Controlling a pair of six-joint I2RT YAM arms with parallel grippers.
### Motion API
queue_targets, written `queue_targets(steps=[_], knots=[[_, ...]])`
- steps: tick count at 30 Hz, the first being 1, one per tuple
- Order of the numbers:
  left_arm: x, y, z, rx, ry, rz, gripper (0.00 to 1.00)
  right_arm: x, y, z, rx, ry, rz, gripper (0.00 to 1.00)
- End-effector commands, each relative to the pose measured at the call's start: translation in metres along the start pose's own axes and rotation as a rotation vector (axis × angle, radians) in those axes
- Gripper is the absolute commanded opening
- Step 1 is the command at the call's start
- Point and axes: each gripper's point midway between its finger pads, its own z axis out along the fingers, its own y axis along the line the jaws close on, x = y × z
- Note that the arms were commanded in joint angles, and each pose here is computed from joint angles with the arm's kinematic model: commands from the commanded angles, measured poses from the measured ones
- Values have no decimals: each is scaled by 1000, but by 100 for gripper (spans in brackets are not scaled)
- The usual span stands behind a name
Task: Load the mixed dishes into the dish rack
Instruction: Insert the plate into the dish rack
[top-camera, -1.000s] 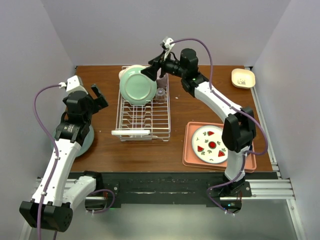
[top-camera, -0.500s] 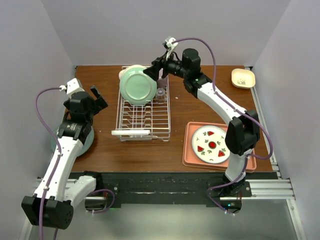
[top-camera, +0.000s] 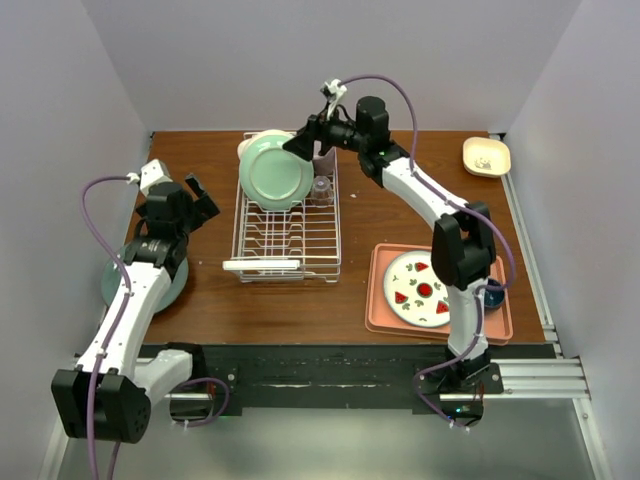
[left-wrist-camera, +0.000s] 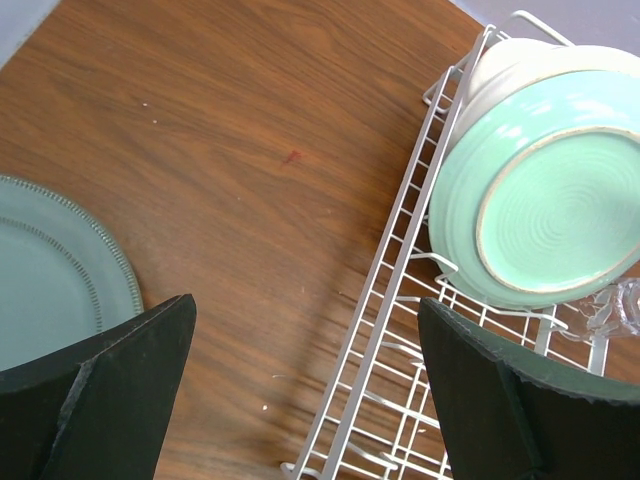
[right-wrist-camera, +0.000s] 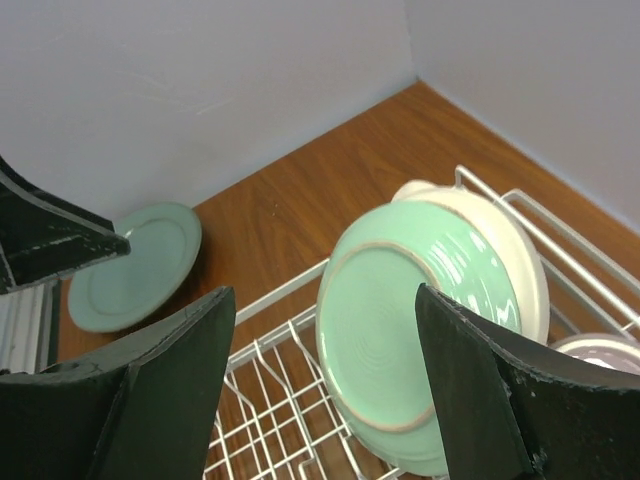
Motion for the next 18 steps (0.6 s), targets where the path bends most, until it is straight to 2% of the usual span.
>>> queue_targets(steps=[1, 9, 18], knots=[[-6, -6, 9, 31, -24, -42, 98, -3, -8, 4, -97, -30, 95, 77], [11, -16, 23, 83, 30, -60, 95, 12, -20, 15, -174, -53, 165, 77], [12, -19, 22, 100, 32, -63, 95, 12, -38, 21, -108, -84, 121, 78]])
